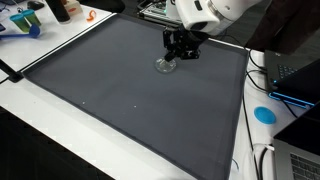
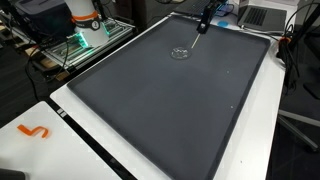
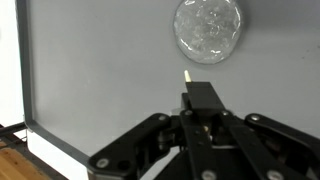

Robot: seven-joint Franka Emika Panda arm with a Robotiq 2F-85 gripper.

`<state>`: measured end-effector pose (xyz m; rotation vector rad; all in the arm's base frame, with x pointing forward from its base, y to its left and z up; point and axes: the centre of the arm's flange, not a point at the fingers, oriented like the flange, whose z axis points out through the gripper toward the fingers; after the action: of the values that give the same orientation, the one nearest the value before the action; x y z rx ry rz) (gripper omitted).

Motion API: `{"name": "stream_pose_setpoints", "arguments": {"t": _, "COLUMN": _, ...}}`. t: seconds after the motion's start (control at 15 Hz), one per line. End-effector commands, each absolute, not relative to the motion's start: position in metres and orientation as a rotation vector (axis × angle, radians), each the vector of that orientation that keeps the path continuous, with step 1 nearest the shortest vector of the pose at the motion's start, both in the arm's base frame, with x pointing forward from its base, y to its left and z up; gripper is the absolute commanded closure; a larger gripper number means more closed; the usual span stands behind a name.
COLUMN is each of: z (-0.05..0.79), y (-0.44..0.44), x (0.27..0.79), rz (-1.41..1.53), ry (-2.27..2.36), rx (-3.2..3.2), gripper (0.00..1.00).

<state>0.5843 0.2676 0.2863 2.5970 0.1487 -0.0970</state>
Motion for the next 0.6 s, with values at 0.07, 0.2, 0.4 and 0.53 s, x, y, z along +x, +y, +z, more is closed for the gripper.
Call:
{"name": "stream_pose_setpoints", "arguments": {"t": 0.07, "z": 0.288, "y": 0.265, "x": 0.595, "rz": -0.151, "ry": 0.136, "rx": 2.589, "gripper": 0.97}}
{"name": "stream_pose_setpoints", "arguments": {"t": 0.2, "z": 0.291, "y": 0.262, "x": 0.599, "rz": -0.171, "ry": 0.136, "rx": 2.6, "gripper": 0.97}}
{"name": "stream_pose_setpoints", "arguments": {"t": 0.4, "z": 0.294, "y": 0.259, "x": 0.603, "rz": -0.206, "ry": 0.15, "rx": 2.616, "gripper": 0.97}}
{"name": "stream_pose_setpoints", "arguments": {"t": 0.53, "z": 0.298, "y": 0.255, "x": 0.607, "rz": -0.238, "ry": 0.158, "rx": 2.638, "gripper": 0.97}}
